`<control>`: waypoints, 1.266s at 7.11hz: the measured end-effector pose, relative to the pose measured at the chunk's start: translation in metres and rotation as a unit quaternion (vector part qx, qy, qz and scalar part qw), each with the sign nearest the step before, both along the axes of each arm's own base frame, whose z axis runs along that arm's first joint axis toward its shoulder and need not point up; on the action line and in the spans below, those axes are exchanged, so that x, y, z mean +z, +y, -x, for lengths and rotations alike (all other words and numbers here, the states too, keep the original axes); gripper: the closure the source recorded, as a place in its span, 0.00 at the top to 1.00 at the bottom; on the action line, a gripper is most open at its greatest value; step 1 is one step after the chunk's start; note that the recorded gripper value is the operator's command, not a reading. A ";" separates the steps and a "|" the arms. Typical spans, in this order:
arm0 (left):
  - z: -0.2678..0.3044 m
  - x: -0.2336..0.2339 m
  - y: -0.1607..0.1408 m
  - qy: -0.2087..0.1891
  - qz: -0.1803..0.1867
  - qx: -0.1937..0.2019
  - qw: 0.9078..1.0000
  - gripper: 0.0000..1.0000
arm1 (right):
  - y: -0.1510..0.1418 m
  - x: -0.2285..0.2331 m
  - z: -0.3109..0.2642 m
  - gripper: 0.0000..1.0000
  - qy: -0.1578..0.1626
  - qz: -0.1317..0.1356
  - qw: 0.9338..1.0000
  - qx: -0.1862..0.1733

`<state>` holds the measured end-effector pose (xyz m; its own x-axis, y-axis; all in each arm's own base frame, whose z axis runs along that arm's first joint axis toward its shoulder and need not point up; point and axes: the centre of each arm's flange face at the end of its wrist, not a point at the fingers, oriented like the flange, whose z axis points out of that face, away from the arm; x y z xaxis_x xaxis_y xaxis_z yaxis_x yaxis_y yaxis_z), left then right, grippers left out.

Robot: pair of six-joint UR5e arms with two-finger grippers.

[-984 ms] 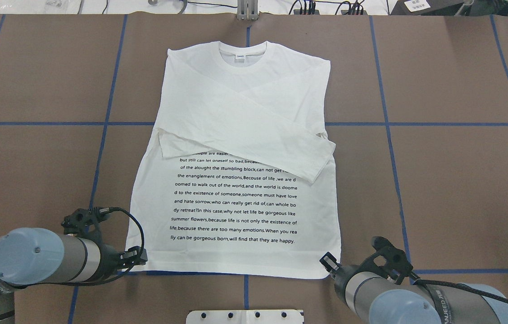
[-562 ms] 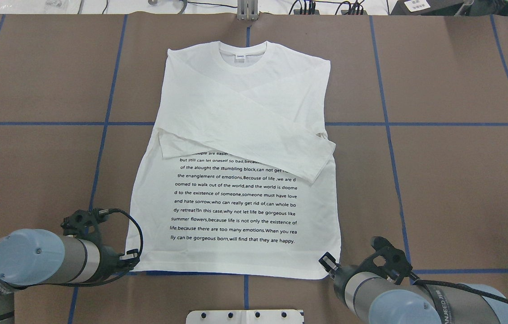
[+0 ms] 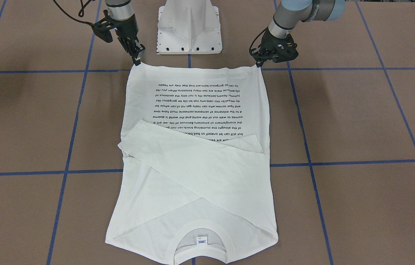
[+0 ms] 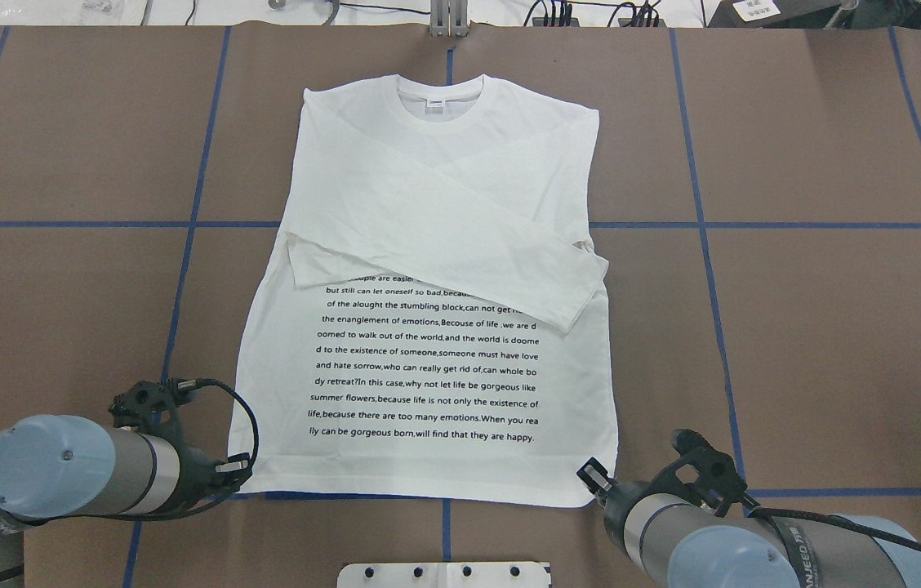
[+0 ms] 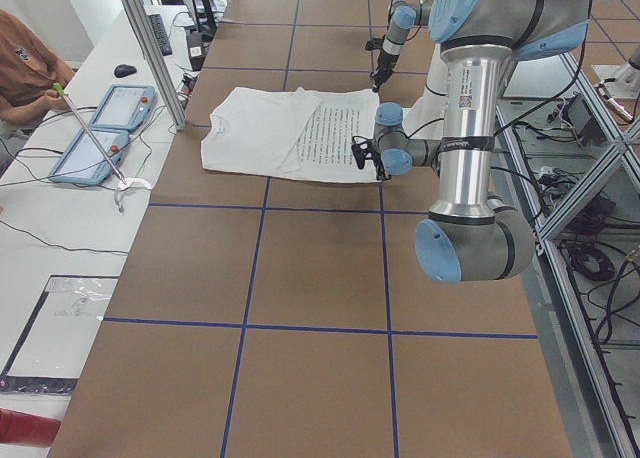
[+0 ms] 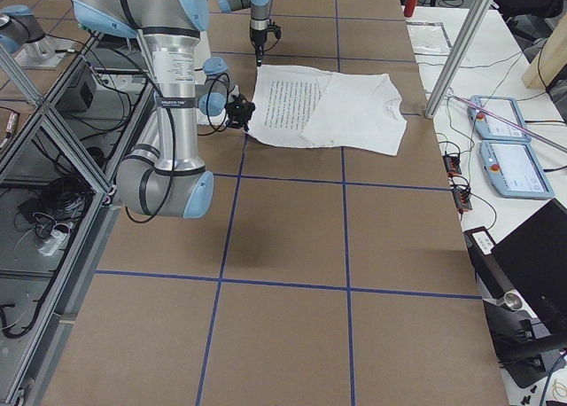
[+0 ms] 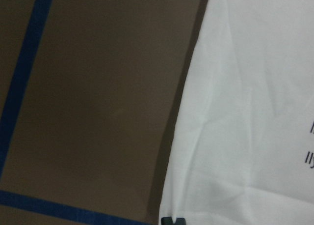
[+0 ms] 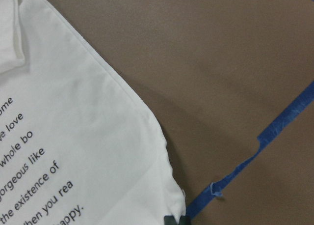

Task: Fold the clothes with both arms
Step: 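Grasp both hem corners with the left and right grippers, then lift the hem with both grippers and fold it toward the collar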

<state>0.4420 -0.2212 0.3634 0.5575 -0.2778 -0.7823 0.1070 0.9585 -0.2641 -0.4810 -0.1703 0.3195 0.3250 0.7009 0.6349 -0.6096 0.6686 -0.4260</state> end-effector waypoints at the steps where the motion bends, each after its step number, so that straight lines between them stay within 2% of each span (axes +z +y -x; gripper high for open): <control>1: 0.010 -0.021 0.006 0.017 0.015 0.005 1.000 0.00 | 0.005 -0.004 -0.008 0.00 0.002 0.001 1.000 -0.005; 3: 0.025 -0.053 0.019 0.042 0.042 0.003 0.998 0.00 | 0.027 -0.018 -0.020 0.00 0.014 0.001 0.999 -0.029; 5: 0.040 -0.081 0.034 0.054 0.066 0.001 0.996 0.00 | 0.034 -0.023 -0.043 0.00 0.015 0.002 0.999 -0.038; 7: 0.057 -0.099 0.035 0.059 0.073 -0.007 0.996 0.00 | 0.021 -0.026 -0.066 0.00 0.012 0.001 1.000 -0.028; 8: 0.064 -0.102 0.025 0.059 0.067 -0.018 0.996 0.00 | 0.007 -0.030 -0.072 0.00 0.009 0.000 1.000 -0.018; 9: 0.070 -0.107 0.005 0.065 0.043 -0.030 0.997 0.00 | -0.012 -0.038 -0.076 0.00 0.002 -0.004 1.000 -0.015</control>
